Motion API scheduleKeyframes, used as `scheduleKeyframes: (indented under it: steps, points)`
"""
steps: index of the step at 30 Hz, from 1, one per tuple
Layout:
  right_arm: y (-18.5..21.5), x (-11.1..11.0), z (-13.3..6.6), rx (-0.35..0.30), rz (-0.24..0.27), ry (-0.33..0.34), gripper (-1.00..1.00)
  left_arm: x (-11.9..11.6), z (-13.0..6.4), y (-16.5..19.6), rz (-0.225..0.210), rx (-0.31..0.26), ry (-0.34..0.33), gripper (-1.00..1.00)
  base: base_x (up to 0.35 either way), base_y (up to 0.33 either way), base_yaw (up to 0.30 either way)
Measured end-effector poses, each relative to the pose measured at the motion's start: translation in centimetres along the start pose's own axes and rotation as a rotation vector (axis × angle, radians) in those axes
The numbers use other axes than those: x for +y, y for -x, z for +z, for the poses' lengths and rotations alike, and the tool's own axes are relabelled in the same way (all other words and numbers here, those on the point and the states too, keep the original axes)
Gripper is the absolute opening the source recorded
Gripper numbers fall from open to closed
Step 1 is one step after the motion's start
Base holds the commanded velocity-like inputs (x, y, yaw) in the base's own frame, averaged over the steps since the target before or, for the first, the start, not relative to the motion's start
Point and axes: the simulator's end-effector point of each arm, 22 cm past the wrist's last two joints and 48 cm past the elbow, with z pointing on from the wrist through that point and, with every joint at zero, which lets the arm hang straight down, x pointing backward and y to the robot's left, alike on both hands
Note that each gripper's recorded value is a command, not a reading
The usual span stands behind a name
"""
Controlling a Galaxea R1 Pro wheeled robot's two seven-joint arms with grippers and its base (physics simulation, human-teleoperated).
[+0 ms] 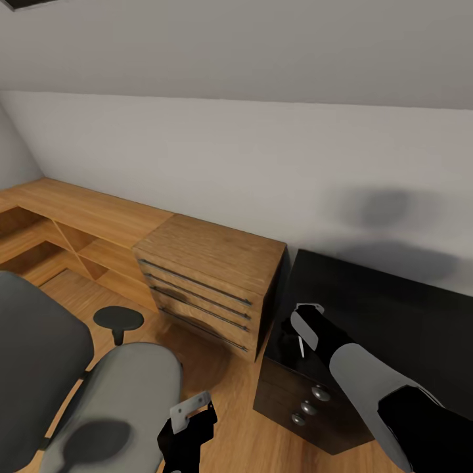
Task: In the bedroom, organize the workspace by keeping the computer under the desk, ensuring the monitor is on the desk, placing the keyboard on the desk next to the monitor, placing the mouse on the desk next to the keyboard, moving the folder from the swivel chair onto the desk next to the mouse, stacking the notebook on top of the folder with the pen on top of the notebook, and positioning the swivel chair next to the desk.
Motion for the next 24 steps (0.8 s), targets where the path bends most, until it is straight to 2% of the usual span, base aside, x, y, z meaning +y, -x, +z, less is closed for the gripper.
scheduleKeyframes:
  steps: [24]
  points:
    - [0.54,0.22,0.28,-0.015,0.008,0.010,1.00,0.01,0.49,-0.39,0.002,0.001,-0.001,1.00,0.000,0.000,0.000]
